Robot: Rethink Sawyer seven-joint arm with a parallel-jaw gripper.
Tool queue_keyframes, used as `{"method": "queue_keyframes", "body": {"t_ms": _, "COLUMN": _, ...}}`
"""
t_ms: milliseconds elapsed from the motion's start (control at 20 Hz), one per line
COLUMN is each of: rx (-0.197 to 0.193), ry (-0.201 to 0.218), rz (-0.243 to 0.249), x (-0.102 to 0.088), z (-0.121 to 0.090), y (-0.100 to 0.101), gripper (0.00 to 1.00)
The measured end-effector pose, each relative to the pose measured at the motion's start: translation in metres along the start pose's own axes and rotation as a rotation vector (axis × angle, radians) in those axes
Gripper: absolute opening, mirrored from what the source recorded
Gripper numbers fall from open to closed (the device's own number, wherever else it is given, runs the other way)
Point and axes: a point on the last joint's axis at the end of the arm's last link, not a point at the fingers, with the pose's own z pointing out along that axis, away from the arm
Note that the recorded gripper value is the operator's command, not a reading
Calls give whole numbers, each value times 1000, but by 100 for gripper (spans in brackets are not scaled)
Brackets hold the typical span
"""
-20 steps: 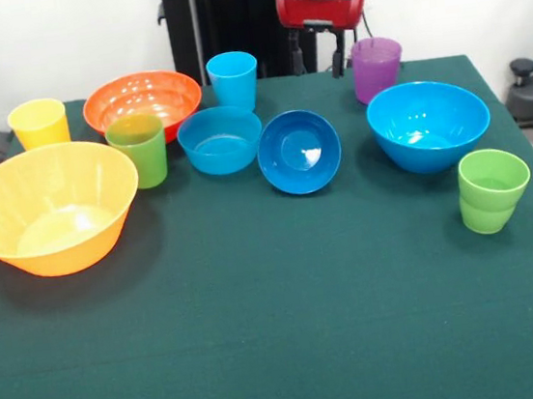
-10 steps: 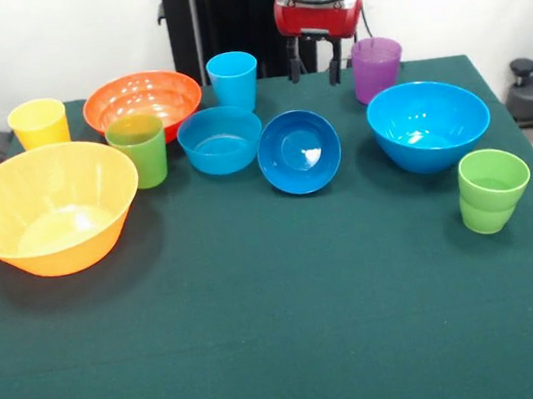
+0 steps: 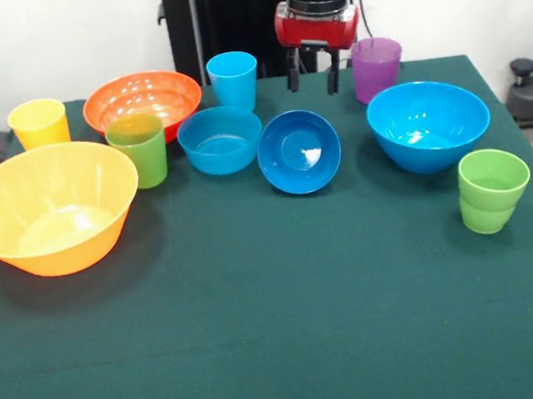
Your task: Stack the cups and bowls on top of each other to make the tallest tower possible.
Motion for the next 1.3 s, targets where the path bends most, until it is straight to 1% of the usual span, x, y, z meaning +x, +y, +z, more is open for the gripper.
{"method": "queue_keyframes", "body": {"t_ms": 300, "rx": 7, "ry": -10, "rz": 2, "x": 4, "z": 8, "y": -4, "gripper": 100}}
{"method": "queue_keyframes", "body": {"t_ms": 550, "rx": 12, "ry": -8, "rz": -2, "x": 13, "z": 19, "y": -7, "gripper": 100}}
{"method": "queue_keyframes", "body": {"t_ms": 900, "rx": 9, "ry": -9, "rz": -13, "x": 31, "z": 41, "y": -6, "gripper": 100}}
{"method": "queue_keyframes", "body": {"t_ms": 1300, "rx": 5, "ry": -4, "rz": -26, "x": 48, "z": 59, "y": -5, "gripper": 100}}
